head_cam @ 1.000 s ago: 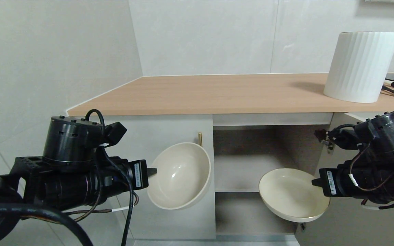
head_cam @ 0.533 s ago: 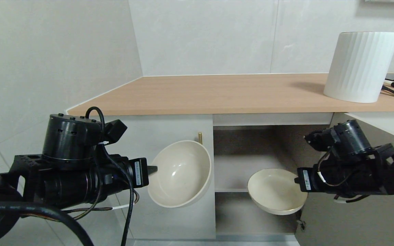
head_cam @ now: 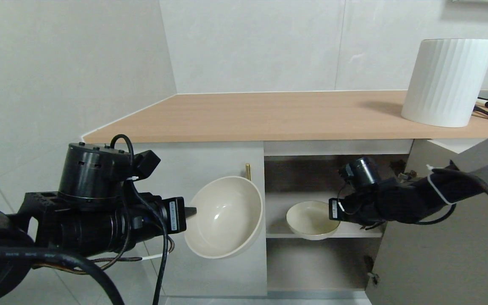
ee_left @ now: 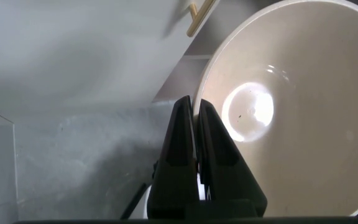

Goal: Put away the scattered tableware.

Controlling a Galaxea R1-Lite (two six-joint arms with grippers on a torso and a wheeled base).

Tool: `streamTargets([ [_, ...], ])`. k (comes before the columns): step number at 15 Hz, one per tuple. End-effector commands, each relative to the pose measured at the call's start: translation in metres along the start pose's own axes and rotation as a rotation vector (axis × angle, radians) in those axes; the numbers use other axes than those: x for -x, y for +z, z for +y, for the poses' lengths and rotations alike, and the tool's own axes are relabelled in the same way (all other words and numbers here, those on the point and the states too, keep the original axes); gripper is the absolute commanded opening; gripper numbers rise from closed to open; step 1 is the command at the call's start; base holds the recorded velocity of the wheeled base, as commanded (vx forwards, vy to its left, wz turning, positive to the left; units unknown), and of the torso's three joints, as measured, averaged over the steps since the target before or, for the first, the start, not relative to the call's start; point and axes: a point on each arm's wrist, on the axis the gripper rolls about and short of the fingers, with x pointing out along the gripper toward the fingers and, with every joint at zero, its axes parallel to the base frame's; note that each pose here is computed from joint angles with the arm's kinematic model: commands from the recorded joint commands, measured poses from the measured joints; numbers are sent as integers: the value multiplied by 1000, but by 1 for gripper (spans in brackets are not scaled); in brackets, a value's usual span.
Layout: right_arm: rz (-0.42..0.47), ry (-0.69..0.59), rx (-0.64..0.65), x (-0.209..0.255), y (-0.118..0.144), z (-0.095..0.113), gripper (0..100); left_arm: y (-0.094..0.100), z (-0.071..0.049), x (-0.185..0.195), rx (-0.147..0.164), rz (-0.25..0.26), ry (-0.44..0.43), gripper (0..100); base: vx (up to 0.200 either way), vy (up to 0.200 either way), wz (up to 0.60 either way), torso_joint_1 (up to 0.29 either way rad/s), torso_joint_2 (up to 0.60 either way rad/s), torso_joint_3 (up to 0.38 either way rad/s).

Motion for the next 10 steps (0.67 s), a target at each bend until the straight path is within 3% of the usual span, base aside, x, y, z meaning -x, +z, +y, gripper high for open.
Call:
streamTargets([
  [1,65,-39,-1,-37,-16,-2,0,-2,1,-3,1,12,6,0,0,0,0,0,0,0],
  [5,32,-43,-21,-63,-20,-4,0,-2,0,-5,0,17,6,0,0,0,0,0,0,0],
  [10,-21,-176,-99,-106,-14,-22,0,1,-7,-8,-13,13,-16,0,0,0,0,0,0,0],
])
